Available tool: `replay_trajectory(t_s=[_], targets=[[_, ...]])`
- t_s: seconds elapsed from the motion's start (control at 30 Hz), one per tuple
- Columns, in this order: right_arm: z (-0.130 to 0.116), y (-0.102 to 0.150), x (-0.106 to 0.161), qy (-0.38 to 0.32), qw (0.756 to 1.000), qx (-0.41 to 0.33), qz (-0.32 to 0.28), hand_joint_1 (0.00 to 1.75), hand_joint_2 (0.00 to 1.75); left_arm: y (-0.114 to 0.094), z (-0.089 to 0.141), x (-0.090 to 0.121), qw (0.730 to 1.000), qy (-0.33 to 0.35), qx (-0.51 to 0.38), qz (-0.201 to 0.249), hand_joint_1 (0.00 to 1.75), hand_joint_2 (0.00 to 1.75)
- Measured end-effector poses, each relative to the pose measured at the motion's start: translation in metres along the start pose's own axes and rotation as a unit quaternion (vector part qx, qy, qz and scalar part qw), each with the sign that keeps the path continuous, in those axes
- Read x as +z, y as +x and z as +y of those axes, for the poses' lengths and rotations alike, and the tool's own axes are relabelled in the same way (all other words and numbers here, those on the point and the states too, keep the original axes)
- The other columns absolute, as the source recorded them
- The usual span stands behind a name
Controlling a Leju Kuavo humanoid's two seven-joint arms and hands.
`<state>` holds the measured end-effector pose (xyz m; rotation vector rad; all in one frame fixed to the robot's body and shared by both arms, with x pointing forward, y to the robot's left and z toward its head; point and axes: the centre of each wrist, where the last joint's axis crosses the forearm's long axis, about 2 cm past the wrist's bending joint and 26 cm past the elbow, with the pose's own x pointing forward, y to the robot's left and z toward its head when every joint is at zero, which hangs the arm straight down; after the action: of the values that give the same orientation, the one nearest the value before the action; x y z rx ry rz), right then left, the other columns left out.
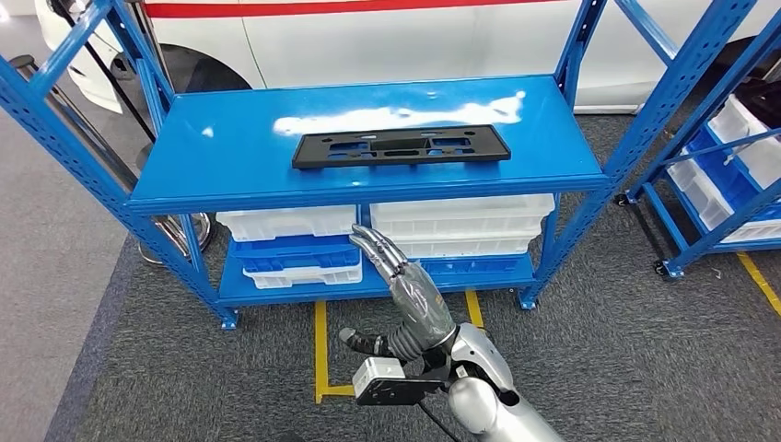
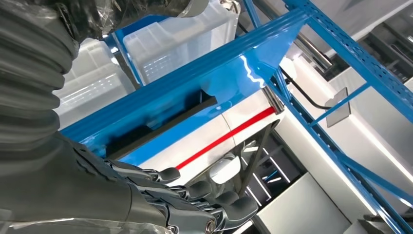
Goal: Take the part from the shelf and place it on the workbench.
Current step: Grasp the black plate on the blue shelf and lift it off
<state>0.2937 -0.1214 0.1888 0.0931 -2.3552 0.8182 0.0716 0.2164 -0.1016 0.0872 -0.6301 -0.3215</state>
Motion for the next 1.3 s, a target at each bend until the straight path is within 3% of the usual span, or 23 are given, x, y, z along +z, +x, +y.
replay_trajectory(t_s=[1.3], targets=[[-0.0029,-0.0040,0.0101,-0.007,1.000,0.007,0.015,0.00,1.75,0.0017,0.0015,-0.0011,1.000,-0.005,-0.012,-0.001,0.00,0.00]])
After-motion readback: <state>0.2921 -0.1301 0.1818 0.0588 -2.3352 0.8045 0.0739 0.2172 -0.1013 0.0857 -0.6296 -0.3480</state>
